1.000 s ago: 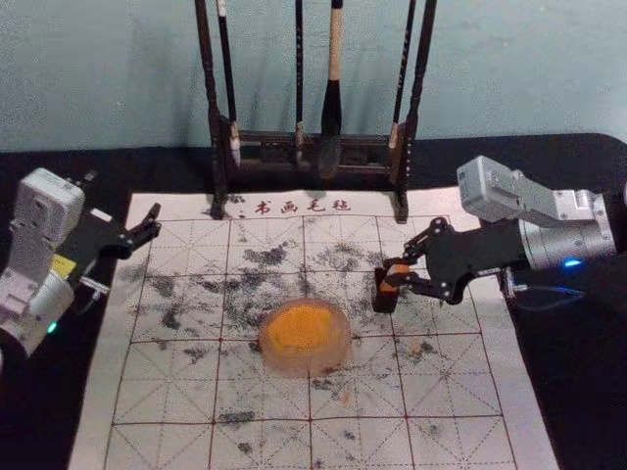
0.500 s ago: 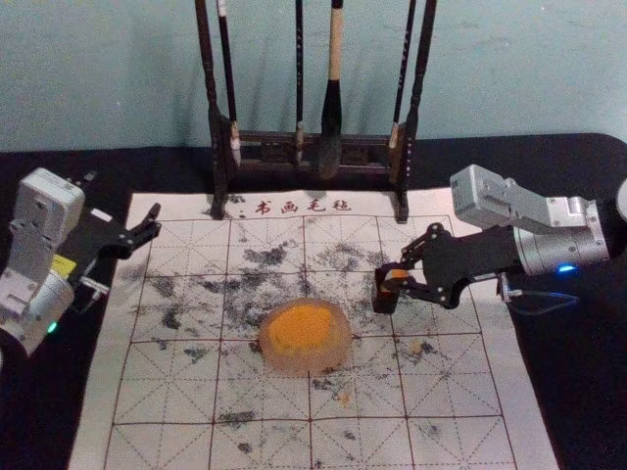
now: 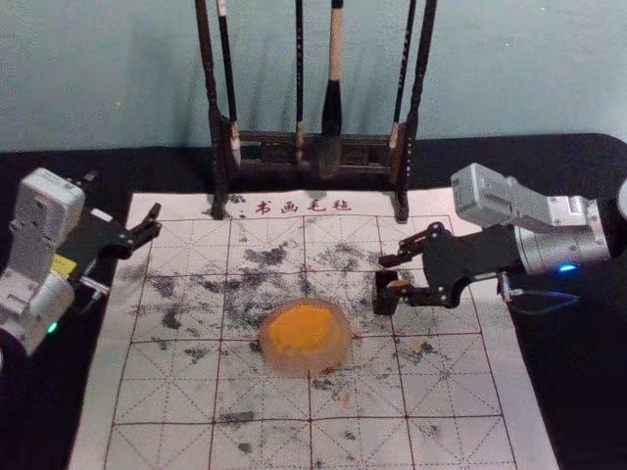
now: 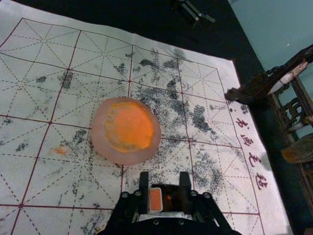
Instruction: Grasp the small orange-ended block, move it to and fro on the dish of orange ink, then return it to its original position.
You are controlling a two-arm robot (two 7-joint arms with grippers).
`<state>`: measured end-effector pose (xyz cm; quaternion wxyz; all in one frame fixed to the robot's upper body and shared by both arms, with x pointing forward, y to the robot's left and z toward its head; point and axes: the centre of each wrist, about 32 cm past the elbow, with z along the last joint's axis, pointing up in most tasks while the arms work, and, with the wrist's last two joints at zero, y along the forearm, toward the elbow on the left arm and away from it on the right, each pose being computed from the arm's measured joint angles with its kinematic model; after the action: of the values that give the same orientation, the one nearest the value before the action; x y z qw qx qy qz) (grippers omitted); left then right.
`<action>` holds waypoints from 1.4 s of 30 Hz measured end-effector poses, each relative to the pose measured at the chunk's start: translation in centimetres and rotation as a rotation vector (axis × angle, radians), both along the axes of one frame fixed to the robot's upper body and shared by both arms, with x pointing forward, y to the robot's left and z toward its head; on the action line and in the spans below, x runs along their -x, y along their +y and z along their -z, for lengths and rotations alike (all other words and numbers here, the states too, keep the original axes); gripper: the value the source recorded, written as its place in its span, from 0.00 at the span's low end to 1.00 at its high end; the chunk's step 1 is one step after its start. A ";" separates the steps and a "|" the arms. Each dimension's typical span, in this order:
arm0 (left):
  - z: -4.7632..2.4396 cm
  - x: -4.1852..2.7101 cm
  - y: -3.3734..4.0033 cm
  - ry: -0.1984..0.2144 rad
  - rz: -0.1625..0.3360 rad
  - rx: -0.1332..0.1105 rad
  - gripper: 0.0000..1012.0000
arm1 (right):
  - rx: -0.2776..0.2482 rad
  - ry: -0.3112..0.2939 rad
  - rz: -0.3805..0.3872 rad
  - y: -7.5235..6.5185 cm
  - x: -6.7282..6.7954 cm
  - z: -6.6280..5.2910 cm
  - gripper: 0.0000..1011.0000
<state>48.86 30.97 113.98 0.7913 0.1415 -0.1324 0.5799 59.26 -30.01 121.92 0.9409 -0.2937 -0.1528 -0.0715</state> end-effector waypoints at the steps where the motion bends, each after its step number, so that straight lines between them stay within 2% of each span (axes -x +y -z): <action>1: 0.00 0.00 0.00 0.000 0.000 0.000 0.99 | 0.000 0.000 0.000 0.0 0.0 0.0 0.37; 6: 0.00 0.00 0.00 0.000 0.000 0.000 0.99 | -0.001 0.000 0.000 0.0 0.0 0.0 0.56; 11: 0.00 0.00 0.00 0.000 0.000 0.000 0.99 | -0.001 0.001 0.000 0.0 0.0 0.0 0.70; 12: 0.00 0.00 0.00 0.000 0.000 0.000 0.99 | -0.001 0.001 0.000 0.0 0.0 0.0 0.76; 18: 0.00 0.00 0.00 0.000 0.000 0.000 0.99 | -0.001 0.001 0.001 0.0 0.0 0.0 0.91; 19: 0.00 0.00 0.00 0.000 0.000 0.000 0.99 | -0.001 0.001 0.001 0.0 0.0 0.0 0.91; 21: 0.00 0.00 0.00 0.000 0.000 0.000 0.99 | -0.012 0.001 0.002 0.0 0.1 -0.1 0.99; 24: 0.00 0.00 0.00 0.000 0.000 0.000 0.99 | -0.056 -0.009 0.018 0.0 0.3 -0.1 0.99; 27: 0.00 0.00 0.00 0.000 0.000 0.000 0.99 | -0.162 -0.047 0.071 -0.1 1.4 -0.2 0.99; 31: 0.00 0.00 0.00 0.000 0.000 0.000 0.99 | -0.254 -0.086 0.145 -0.2 2.6 0.1 0.99; 32: 0.00 0.00 0.00 0.000 0.000 0.000 0.99 | -0.302 -0.106 0.195 -0.2 3.3 0.3 0.99; 33: 0.00 0.00 0.00 0.000 0.000 0.000 0.99 | -0.326 -0.116 0.223 -0.2 3.7 0.5 0.99; 34: 0.00 0.00 0.00 0.000 0.000 0.000 0.99 | -0.347 -0.124 0.254 -0.2 4.2 0.8 0.99; 36: 0.00 0.00 0.00 0.000 0.000 0.000 0.99 | -0.423 -0.171 0.385 0.0 5.9 1.8 0.99; 39: 0.00 0.00 0.00 0.000 0.000 0.000 0.99 | -0.473 -0.182 0.474 0.2 7.0 2.9 0.99; 40: 0.00 0.00 0.00 0.000 0.000 0.000 0.99 | -0.494 -0.187 0.526 0.4 7.6 3.7 0.99; 42: 0.00 0.00 0.00 0.000 0.000 0.000 0.99 | -0.512 -0.187 0.573 0.5 8.2 4.5 0.99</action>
<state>48.86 30.97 113.98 0.7913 0.1415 -0.1325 0.5799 51.08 -29.53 117.45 0.9077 -0.0726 -0.1267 -0.3934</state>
